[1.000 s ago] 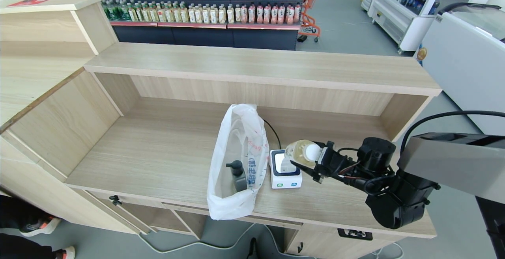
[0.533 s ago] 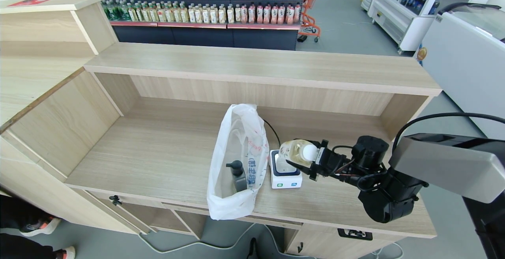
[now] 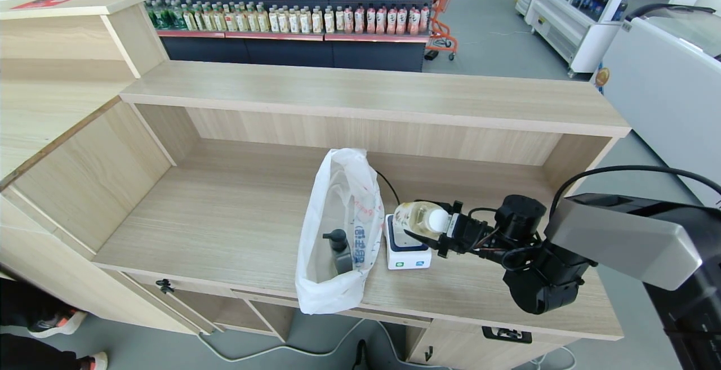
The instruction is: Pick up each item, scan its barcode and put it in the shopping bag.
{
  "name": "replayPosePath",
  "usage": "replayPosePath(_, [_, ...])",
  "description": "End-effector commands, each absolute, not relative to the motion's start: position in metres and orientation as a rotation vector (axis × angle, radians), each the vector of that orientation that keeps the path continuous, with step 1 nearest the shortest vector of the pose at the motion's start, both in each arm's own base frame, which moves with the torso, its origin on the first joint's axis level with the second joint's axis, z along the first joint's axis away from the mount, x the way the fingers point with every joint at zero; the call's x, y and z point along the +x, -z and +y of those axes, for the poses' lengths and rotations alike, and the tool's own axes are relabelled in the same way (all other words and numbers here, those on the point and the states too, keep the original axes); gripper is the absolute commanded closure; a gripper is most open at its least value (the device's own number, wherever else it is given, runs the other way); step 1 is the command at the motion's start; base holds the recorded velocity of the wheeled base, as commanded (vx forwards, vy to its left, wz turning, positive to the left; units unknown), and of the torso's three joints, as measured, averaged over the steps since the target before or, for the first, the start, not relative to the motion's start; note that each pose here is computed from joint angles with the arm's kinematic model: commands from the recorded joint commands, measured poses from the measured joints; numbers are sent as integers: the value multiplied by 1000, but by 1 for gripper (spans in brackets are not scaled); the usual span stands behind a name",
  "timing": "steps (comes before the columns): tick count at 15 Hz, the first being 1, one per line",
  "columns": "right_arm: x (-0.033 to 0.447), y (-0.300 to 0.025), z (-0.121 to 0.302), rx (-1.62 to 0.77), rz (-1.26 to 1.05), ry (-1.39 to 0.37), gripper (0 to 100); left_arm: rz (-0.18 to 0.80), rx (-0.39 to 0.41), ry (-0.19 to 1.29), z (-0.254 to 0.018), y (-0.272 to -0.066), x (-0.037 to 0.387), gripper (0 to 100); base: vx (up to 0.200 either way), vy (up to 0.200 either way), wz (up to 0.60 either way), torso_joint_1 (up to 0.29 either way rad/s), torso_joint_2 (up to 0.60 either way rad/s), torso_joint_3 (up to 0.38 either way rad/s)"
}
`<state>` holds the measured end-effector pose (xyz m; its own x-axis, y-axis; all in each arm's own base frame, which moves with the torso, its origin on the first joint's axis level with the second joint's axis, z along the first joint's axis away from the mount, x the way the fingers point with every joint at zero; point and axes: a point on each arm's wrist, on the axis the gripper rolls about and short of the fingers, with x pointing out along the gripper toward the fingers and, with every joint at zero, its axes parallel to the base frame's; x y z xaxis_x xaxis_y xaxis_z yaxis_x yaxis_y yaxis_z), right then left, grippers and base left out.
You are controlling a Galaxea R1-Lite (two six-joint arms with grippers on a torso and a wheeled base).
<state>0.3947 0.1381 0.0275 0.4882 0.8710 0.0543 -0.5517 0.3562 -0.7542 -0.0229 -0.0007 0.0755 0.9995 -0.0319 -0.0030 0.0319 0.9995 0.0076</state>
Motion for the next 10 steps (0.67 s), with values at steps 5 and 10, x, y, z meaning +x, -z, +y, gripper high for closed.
replayPosePath(5, [397,-16,137,-746,-477,-972,100,3,8,31,-1,-76,-23,100,0,0,0,0,0,0])
replayPosePath(10, [397,-13,137,-744,-477,-986,100,3,8,31,-1,-75,-23,100,0,0,0,0,0,0])
